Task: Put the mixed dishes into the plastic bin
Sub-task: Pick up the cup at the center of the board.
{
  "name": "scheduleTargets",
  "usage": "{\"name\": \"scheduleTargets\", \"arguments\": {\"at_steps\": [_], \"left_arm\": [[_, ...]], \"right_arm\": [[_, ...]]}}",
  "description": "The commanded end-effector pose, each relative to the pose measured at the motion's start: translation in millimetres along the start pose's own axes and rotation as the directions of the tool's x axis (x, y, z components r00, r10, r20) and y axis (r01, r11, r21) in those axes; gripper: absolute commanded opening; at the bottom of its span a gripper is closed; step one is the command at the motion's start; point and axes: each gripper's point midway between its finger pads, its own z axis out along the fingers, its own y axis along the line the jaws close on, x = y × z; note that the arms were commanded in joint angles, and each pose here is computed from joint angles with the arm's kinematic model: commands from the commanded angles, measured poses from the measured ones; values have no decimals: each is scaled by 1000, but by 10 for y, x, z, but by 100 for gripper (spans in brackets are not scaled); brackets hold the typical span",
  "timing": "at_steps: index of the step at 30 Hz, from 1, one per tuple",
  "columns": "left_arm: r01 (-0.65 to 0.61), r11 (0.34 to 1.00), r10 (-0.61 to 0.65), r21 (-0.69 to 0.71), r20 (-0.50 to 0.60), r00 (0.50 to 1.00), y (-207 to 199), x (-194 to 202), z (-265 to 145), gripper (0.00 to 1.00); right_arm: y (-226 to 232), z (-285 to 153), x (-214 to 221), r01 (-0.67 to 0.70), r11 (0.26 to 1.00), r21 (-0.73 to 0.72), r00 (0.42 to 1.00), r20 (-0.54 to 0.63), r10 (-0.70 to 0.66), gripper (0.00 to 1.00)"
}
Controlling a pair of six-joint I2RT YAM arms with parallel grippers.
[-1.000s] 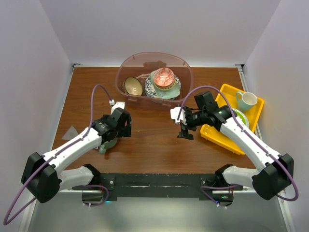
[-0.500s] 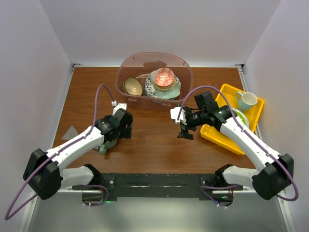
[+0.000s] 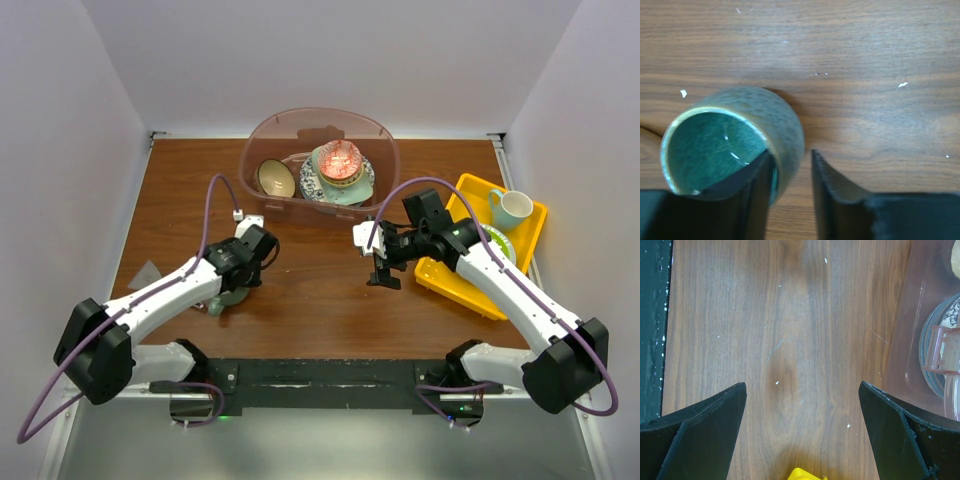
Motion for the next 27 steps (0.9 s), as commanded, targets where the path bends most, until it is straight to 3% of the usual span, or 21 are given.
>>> {"name": "scheduleTargets", "arguments": {"at_steps": [1, 3, 5, 15, 27], "left_arm": [[36, 999, -36, 6, 57, 998, -69, -219, -60, 22], [37, 999, -38, 17, 62, 997, -79, -236, -81, 8], [38, 999, -40, 33, 74, 996, -89, -271, -123, 0], [-12, 980, -28, 196, 198, 980, -183, -610, -588, 0], [-99, 911, -55, 399, 355, 933, -371, -1134, -1314, 0]], "right_arm": [[-33, 4, -43, 7, 1000, 5, 1000, 22, -8, 98], [-34, -1, -46, 8, 1000, 7, 1000, 24, -8, 98], [-31, -1, -44, 7, 1000, 6, 1000, 23, -7, 98], [-31, -1, -40, 6, 1000, 5, 1000, 21, -6, 98], [-28, -8, -51, 10, 1000, 7, 1000, 23, -10, 98]]}}
